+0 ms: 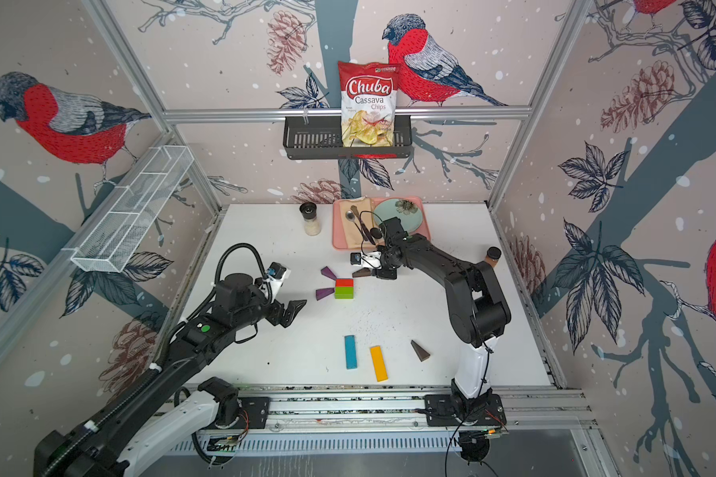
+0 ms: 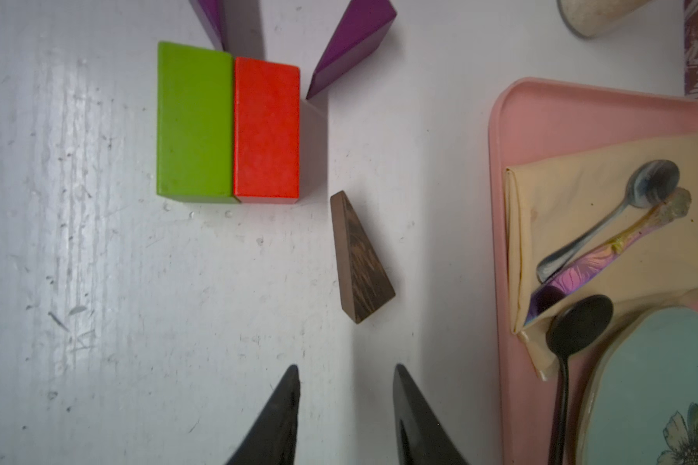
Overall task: Assemble a small pinwheel with building blocks
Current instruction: Assemble the building block at the center of the board.
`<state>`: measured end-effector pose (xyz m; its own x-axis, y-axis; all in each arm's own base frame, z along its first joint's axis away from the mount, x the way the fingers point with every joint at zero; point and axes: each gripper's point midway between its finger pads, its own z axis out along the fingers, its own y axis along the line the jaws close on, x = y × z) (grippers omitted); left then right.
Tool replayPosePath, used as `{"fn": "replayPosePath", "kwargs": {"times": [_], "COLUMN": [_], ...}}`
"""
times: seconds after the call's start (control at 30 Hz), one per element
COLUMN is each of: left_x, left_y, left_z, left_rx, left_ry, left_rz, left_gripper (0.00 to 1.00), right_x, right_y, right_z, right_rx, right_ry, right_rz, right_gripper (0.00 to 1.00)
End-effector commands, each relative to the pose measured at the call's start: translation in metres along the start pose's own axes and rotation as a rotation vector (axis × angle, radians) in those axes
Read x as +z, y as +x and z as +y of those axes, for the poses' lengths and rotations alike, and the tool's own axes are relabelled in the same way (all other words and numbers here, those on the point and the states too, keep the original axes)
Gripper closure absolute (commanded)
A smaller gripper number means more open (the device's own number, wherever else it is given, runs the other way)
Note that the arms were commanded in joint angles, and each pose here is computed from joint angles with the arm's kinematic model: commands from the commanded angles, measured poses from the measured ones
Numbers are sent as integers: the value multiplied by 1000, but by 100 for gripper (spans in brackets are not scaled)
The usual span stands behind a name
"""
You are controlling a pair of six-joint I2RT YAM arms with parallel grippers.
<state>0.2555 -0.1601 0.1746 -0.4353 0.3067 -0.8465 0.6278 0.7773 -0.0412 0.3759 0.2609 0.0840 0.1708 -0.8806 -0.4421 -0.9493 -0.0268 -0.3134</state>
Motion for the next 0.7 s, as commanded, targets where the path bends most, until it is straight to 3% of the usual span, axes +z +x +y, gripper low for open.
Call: {"fn": "replayPosePath", "kwargs": {"times": [0.0, 0.1, 0.37, 0.67], "left_x": [1, 1, -4, -4], "left_y": [-9, -10, -11, -11], "left_z": [2, 6, 10, 10], "left_rx": [-11, -10, -14, -18], "left_ry": [-9, -28, -58, -57], "left_rz": [-35, -34, -34, -35], "left_gripper": [4, 4, 4, 4], "right_x": [1, 12, 23, 33], "right_y": [-9, -6, -3, 5], "right_z": [-17, -7, 6, -7], "right_rx": [185, 230, 253, 269], "right_ry": [67, 33, 14, 54], "right_rz": [-40, -25, -32, 7], "right_gripper": [65, 71, 71, 70]}}
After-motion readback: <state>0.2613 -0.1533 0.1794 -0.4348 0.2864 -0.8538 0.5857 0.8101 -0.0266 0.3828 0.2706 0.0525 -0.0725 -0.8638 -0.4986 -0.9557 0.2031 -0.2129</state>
